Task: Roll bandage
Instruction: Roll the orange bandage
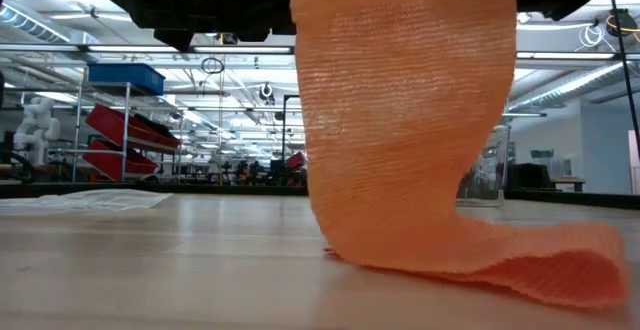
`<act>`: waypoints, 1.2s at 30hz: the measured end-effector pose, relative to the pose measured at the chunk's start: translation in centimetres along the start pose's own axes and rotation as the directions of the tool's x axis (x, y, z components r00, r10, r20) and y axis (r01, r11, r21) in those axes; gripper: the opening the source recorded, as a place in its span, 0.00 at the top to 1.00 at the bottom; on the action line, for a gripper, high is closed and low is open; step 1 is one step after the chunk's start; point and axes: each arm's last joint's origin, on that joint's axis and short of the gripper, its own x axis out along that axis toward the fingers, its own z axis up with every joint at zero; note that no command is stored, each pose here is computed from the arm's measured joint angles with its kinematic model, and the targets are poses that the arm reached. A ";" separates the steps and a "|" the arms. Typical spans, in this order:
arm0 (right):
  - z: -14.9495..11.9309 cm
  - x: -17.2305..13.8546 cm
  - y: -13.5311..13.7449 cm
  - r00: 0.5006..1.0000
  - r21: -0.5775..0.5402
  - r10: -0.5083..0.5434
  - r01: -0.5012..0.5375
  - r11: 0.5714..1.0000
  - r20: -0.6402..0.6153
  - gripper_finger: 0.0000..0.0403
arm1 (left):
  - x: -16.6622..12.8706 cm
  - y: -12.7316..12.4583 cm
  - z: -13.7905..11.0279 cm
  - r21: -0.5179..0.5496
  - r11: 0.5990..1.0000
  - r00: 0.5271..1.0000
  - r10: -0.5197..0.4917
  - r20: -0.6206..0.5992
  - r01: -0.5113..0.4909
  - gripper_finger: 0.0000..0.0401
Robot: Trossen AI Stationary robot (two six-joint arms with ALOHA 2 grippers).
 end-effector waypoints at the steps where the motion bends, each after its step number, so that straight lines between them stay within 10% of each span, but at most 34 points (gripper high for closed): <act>1: 0.0 0.1 -0.1 1.000 -0.003 -0.004 0.004 1.000 -0.001 0.75 | 0.0 0.0 0.0 -0.001 1.000 1.000 0.005 -0.004 -0.005 1.00; 24: 0.2 0.9 -0.2 0.997 0.041 0.062 -0.060 0.997 -0.037 0.75 | 0.0 0.0 -0.1 -0.029 0.999 1.000 0.024 -0.020 -0.025 1.00; 29: 2.5 0.7 1.0 0.966 0.096 0.244 -0.252 0.963 0.088 0.75 | 0.1 -0.1 0.2 -0.018 1.000 1.000 0.003 0.009 -0.002 1.00; 36: 4.8 -0.9 -0.5 0.974 0.044 0.186 -0.193 0.980 0.129 0.75 | 0.1 0.0 -0.2 -0.037 0.998 0.998 0.044 -0.044 -0.046 1.00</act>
